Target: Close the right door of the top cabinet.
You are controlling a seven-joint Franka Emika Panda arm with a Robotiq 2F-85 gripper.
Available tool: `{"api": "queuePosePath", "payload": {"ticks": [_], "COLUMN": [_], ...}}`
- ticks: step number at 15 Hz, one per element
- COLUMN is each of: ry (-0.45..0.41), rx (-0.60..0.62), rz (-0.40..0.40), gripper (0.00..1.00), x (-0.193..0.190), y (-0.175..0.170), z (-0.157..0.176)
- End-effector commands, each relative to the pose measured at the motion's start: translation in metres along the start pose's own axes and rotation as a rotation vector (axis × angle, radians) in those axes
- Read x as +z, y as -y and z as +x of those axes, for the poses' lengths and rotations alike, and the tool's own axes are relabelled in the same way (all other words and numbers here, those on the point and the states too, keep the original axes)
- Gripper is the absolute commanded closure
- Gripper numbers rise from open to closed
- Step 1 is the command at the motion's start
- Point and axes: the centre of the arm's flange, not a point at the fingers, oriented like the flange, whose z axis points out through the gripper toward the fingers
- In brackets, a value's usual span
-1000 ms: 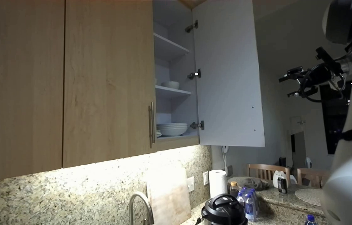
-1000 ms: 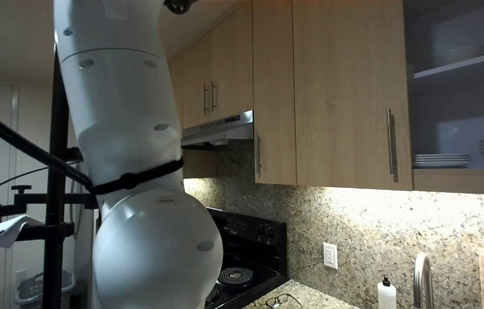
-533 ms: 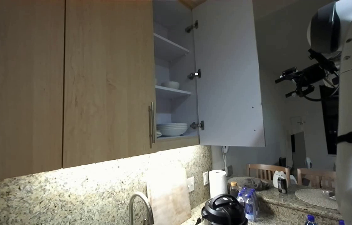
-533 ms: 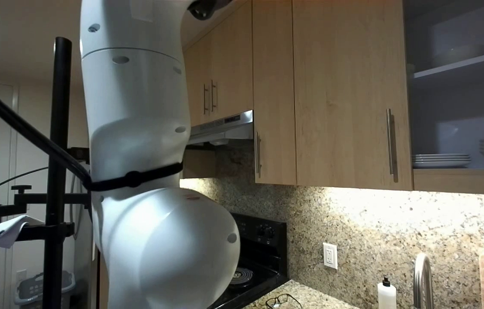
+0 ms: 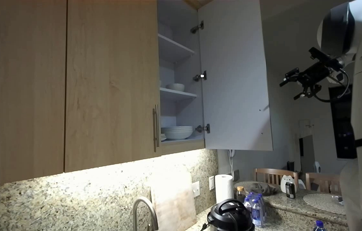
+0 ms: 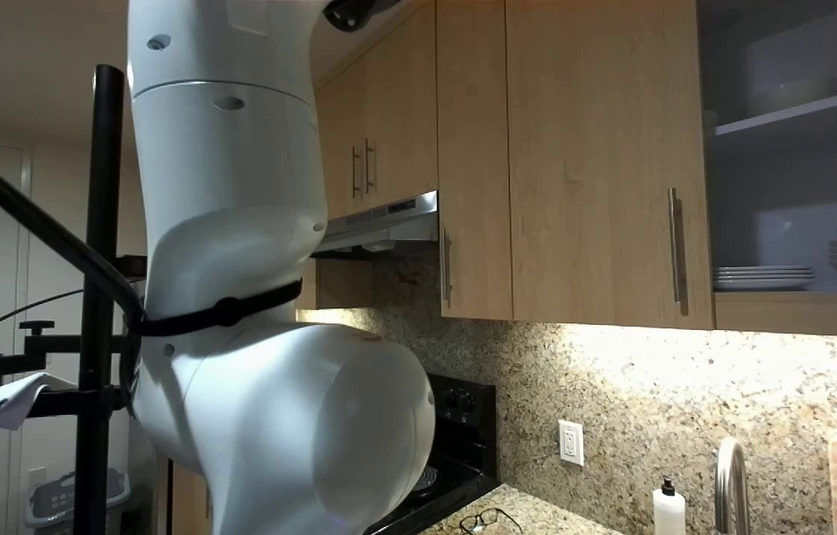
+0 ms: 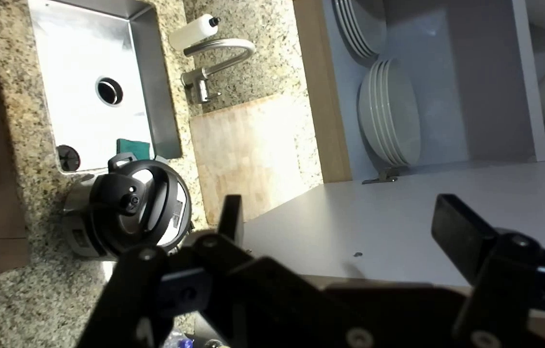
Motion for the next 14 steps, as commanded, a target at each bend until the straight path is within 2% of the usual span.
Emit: {"api": "queuePosePath", "payload": {"ticks": [1,8,9,14], "ry": [-0.013,-0.093,-0.088,-0.088], "rx": [0.013,0.005,-0.009,-0.019], "rz": [-0.053,-0.176,-0.161,-0.161], "gripper": [0.0,0.0,0.0,0.0], "x": [-0.019,-0.01,-0.002,-0.004], "y": [0.007,-0.001,-0.014,-0.015], "z": [0.036,0.046,0.029,0.031]}}
